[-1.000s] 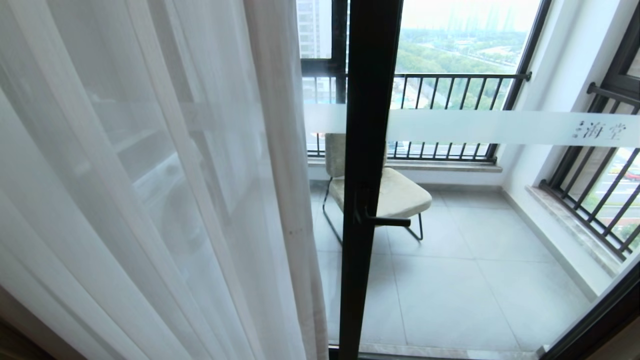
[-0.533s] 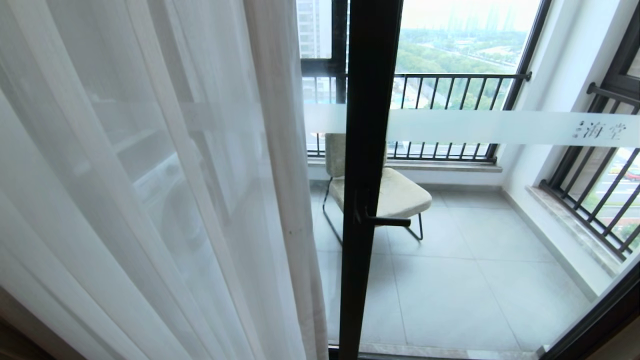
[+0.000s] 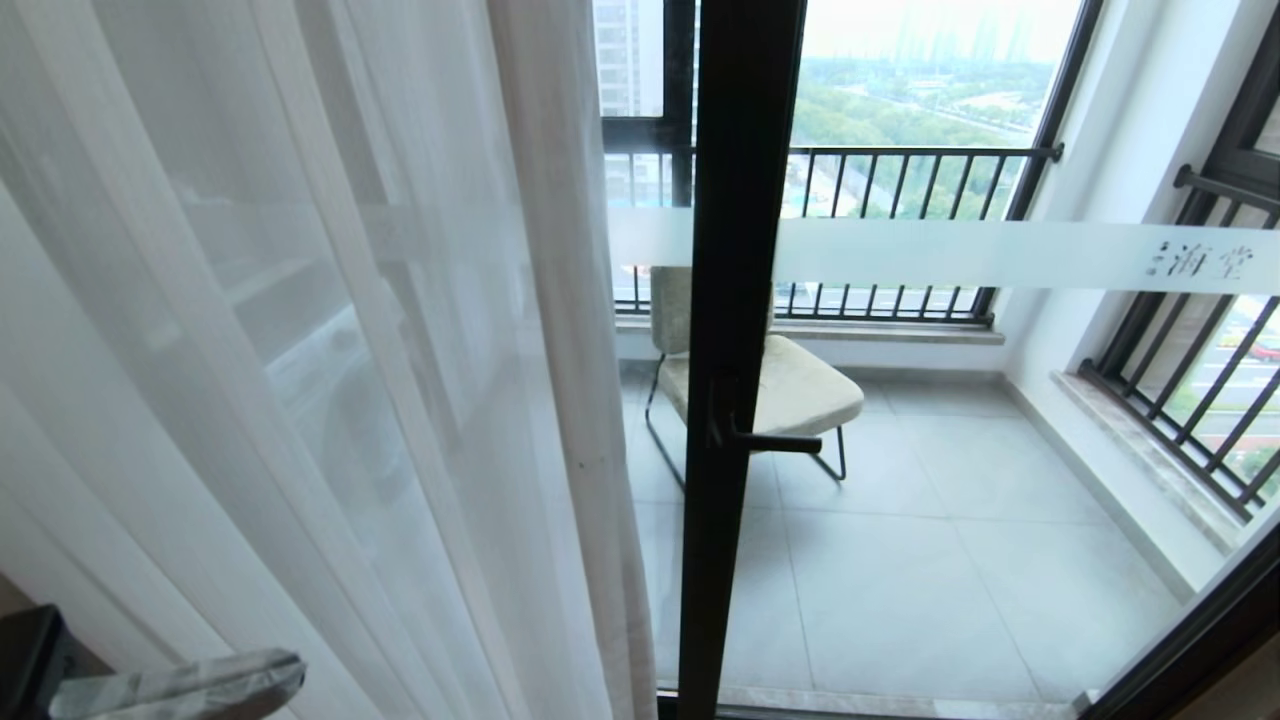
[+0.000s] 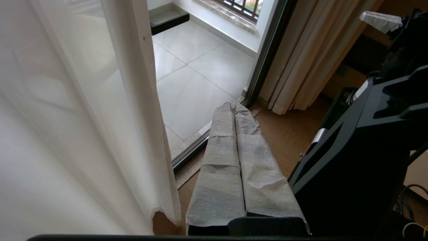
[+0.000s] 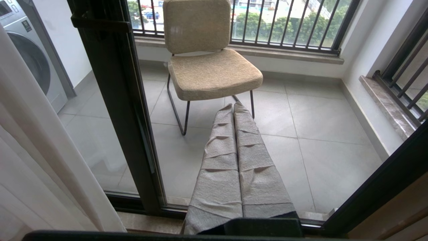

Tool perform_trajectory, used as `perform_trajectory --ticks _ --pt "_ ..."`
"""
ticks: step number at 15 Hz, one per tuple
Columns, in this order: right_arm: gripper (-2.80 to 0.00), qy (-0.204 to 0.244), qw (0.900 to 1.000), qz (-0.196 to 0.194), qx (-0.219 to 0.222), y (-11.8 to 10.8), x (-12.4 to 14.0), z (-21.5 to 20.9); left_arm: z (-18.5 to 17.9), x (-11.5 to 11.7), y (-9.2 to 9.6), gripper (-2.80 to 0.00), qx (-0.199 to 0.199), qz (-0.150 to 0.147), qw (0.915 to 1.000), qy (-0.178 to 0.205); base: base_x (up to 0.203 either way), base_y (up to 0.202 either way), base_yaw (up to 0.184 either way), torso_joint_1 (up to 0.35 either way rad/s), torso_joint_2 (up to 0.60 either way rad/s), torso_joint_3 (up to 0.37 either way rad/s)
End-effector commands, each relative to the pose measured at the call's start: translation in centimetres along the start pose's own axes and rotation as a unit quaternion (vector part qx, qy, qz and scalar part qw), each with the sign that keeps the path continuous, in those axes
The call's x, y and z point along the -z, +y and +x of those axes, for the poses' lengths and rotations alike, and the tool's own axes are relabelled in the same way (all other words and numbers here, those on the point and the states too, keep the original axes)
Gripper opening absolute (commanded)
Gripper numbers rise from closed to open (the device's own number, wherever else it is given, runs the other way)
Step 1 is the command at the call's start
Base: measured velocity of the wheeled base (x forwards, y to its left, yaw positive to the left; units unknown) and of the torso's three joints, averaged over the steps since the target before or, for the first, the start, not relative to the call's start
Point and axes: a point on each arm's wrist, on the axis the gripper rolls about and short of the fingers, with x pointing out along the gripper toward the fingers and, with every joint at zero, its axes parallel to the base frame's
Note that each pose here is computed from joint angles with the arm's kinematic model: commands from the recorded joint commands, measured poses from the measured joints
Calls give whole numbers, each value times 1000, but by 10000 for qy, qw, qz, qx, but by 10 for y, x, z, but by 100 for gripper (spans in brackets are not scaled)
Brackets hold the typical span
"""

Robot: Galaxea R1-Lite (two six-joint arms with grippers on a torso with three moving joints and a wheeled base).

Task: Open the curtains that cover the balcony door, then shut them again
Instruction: Pull the inner curtains open on both sides

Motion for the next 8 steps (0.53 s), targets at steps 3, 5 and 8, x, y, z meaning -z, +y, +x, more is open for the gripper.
perform_trajectory --ticks 3,5,8 --pt "-280 -2 10000 -3 -4 0 0 0 39 -27 26 -280 2 -167 9994 294 0 0 0 0 0 0" --pt "-280 -2 10000 -3 -4 0 0 0 49 -41 34 -280 -98 -167 9995 265 0 0 0 0 0 0" --pt "-280 -2 10000 -3 -4 0 0 0 65 -51 37 -280 89 -157 9993 330 0 0 0 0 0 0"
